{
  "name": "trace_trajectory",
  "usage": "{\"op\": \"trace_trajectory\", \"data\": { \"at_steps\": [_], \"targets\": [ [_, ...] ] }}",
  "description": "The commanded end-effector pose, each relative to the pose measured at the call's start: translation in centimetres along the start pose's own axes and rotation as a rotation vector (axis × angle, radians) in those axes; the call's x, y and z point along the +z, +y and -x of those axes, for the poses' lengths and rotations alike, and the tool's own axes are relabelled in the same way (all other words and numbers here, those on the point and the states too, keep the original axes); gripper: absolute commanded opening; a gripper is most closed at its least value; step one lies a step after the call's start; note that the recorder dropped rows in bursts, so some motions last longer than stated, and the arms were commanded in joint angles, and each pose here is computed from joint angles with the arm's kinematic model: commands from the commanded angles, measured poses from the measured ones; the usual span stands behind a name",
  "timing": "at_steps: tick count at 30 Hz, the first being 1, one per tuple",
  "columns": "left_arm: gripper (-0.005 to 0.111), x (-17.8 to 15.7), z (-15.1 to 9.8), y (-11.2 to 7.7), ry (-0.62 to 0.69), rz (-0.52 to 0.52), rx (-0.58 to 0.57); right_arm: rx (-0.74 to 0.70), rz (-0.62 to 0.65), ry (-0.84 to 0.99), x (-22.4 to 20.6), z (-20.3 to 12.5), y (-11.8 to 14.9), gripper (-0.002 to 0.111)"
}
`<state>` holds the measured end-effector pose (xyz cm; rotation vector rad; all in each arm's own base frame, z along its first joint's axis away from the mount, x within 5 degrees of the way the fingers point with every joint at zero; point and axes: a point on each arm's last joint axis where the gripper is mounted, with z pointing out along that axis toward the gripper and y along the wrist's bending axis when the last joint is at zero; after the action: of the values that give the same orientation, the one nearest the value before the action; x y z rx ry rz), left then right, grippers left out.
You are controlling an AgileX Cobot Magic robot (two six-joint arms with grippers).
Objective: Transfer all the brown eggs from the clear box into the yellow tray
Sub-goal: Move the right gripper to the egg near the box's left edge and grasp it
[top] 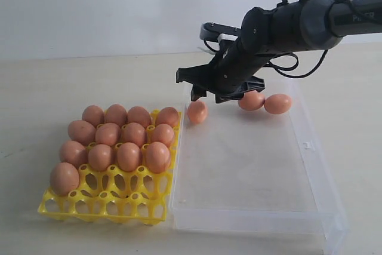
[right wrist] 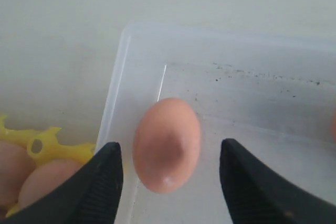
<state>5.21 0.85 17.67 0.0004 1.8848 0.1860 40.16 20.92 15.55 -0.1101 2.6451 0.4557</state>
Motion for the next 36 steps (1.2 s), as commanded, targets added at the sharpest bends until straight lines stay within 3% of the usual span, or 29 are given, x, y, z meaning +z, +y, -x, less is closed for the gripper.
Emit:
{"op": "trace_trajectory", "data": {
  "at_steps": [1,12,19,21,27,33,35,36],
  "targets": [
    [0.0,-0.1,0.2,0.0,-0.019,-0.004,-0.007,0.0,0.0,-0.026,0.5,0.2,-0.3,0.054],
    [0.0,-0.1,0.2,0.0,-0.019,-0.004,-0.007,-0.013,0.007,-0.037,3.1,-0.4,-0.9,0.052],
    [0.0,-0.1,0.2,0.0,-0.019,-0.004,-0.007,-0.034,0.017,-0.035,4.2,-0.8,-1.1,0.029],
    [0.0,-0.1,0.2,0.0,-0.019,-0.004,-0.007,-0.033,0.014,-0.029,4.5,-0.9,-1.2,0.031],
    [0.0,-0.1,0.2,0.0,-0.019,-0.004,-0.007,-0.039,0.007,0.008,5.0,-1.4,-1.4,0.054],
    [0.0,-0.1,0.2,0.0,-0.019,-0.004,-0.007,-0.039,0.008,-0.009,5.0,-1.3,-1.4,0.054],
    [0.0,-0.1,0.2,0.0,-0.019,-0.004,-0.007,-0.042,0.007,-0.015,5.0,-1.2,-1.4,0.048],
    [0.0,-0.1,0.2,0.0,-0.019,-0.004,-0.007,-0.044,0.006,-0.015,5.0,-1.2,-1.4,0.04]
  ]
}}
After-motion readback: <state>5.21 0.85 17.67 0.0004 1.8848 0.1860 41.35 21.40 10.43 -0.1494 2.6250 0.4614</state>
